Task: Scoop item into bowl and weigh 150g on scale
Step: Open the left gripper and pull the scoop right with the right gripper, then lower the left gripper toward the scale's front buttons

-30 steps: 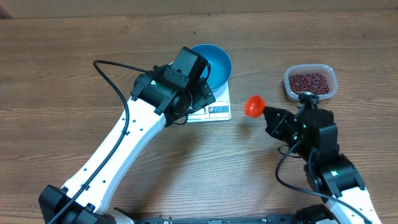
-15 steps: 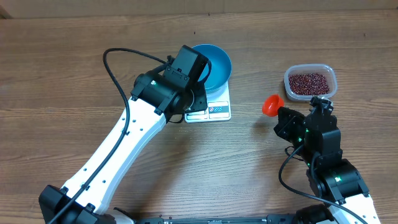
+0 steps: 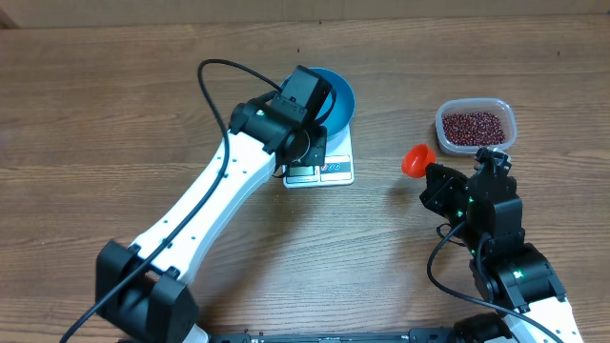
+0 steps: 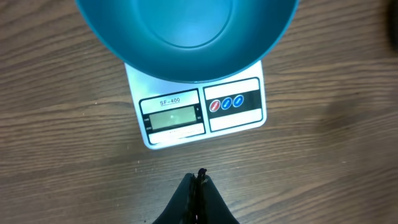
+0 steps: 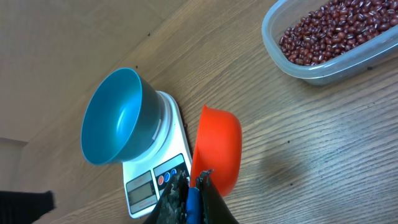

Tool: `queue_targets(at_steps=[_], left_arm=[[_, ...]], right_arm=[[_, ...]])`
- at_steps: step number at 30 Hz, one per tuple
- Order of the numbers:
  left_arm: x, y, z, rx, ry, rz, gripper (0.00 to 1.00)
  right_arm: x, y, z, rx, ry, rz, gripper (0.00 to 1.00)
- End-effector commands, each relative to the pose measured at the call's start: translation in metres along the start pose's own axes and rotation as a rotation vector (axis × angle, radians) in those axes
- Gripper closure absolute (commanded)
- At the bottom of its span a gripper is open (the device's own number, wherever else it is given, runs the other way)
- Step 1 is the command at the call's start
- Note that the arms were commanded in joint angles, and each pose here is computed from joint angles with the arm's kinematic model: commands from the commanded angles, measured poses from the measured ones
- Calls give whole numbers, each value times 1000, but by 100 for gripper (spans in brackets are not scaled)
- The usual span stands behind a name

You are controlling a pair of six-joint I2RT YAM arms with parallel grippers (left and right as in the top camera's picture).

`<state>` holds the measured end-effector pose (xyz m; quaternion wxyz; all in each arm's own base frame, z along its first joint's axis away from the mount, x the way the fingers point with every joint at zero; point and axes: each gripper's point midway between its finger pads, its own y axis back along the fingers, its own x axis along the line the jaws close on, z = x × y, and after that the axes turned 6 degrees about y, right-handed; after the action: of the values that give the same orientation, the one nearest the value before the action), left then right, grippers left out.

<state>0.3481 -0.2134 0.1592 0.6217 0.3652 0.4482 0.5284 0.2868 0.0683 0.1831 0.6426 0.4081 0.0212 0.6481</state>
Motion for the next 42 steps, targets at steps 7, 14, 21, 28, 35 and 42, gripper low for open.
queue_targets(at_steps=[7,14,21,28,35,42], left_arm=[[-27,-33,-2,1,-163,-14,96],[-33,-55,-5,21,-179,-7,96],[-32,-67,-8,39,-194,2,96],[-29,-88,-15,78,-196,20,93],[-25,-110,-24,123,-198,46,96],[-26,-115,-20,110,-199,44,95]], right_arm=[[9,6,14,-48,-3,19,96],[9,6,14,-47,-3,20,96],[8,6,14,-47,-3,19,96],[9,6,14,-47,-3,19,96],[9,6,15,-50,-3,21,96],[9,6,15,-50,-3,21,96]])
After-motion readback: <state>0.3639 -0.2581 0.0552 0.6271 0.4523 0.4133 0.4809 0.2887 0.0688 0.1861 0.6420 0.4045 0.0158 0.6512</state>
